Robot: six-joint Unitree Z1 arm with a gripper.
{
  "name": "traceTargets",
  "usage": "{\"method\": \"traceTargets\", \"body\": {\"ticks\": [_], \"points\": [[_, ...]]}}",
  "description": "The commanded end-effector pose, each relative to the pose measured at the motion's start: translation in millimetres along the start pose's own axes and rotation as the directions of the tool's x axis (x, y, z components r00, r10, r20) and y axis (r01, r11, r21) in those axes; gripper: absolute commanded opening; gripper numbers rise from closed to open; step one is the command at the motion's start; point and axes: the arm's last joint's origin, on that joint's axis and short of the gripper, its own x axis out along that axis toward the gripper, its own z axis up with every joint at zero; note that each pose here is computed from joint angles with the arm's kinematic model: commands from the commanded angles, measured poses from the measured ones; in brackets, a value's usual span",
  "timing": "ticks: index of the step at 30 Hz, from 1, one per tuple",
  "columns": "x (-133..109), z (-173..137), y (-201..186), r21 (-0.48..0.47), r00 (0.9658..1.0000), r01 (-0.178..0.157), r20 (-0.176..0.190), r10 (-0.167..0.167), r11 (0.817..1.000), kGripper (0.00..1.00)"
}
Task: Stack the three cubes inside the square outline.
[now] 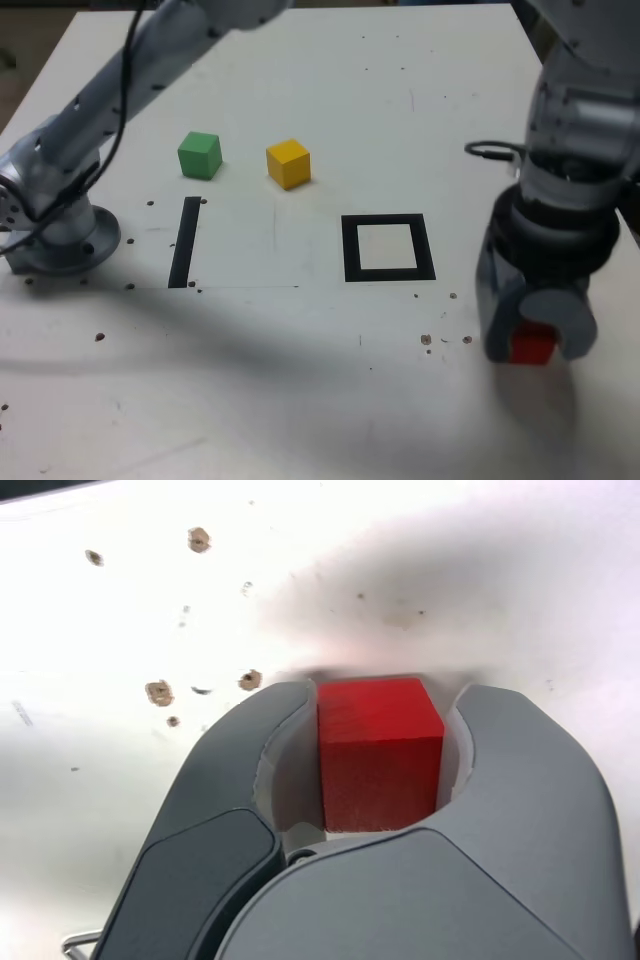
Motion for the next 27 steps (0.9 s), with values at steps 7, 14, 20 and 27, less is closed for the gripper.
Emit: {"method": "traceTargets", "body": {"ticks": [7,14,20,27], "points": [[-33,-27,40,-0.008,0.9999,0.004,-0.011,-0.004,1.0,0.25],[-45,-58,95,-0.051,0.9987,-0.016,-0.05,0.014,0.999,0.25],[-36,-86,141,-0.117,0.9971,-0.027,-0.074,0.019,0.993,0.25],[-24,-106,167,-0.161,0.9947,-0.048,-0.098,0.033,0.986,0.25]]}}
